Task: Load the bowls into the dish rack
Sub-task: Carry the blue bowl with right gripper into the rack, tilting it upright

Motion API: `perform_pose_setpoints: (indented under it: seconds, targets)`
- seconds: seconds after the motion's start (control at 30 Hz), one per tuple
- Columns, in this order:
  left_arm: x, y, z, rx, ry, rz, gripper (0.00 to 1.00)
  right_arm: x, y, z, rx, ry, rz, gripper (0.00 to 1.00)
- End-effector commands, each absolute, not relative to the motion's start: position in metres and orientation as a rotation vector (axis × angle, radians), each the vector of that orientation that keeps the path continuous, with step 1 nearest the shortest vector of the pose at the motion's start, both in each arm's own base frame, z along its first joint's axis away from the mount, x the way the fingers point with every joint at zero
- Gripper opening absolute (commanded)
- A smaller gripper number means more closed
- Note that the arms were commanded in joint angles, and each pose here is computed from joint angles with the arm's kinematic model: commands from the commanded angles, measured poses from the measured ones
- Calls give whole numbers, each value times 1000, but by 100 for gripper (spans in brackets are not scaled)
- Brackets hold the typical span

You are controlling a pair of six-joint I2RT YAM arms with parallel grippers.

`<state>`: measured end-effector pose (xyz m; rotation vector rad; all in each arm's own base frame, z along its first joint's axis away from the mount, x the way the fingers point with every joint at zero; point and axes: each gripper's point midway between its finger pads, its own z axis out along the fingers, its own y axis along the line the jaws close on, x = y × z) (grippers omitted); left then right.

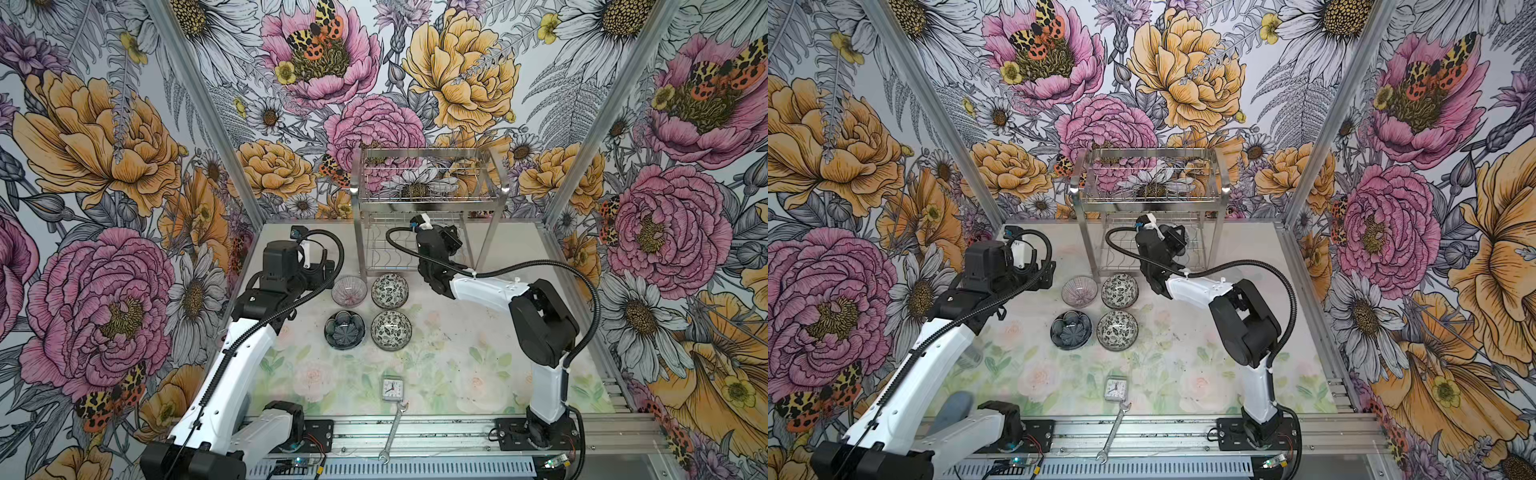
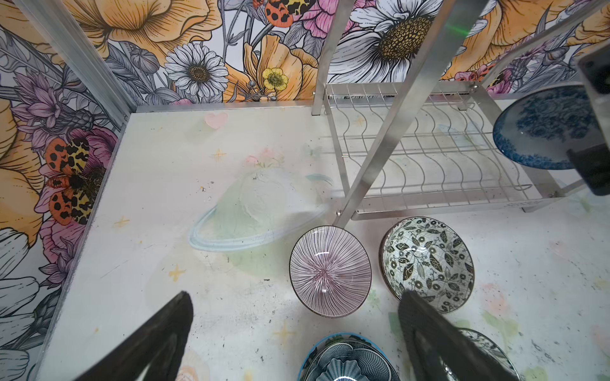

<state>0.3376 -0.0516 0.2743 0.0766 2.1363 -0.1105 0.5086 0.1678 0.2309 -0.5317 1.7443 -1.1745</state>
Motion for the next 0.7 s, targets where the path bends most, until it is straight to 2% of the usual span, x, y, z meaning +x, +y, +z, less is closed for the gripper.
perform_pose_setpoints:
  seconds: [0.0, 0.67]
  targets:
    - [333, -52, 274, 86, 2134, -128, 99, 525, 163, 257, -425, 1685, -1191, 0]
    - [330, -52, 277, 88, 2122, -128, 99, 616, 135, 214, -355, 1716, -1412, 0]
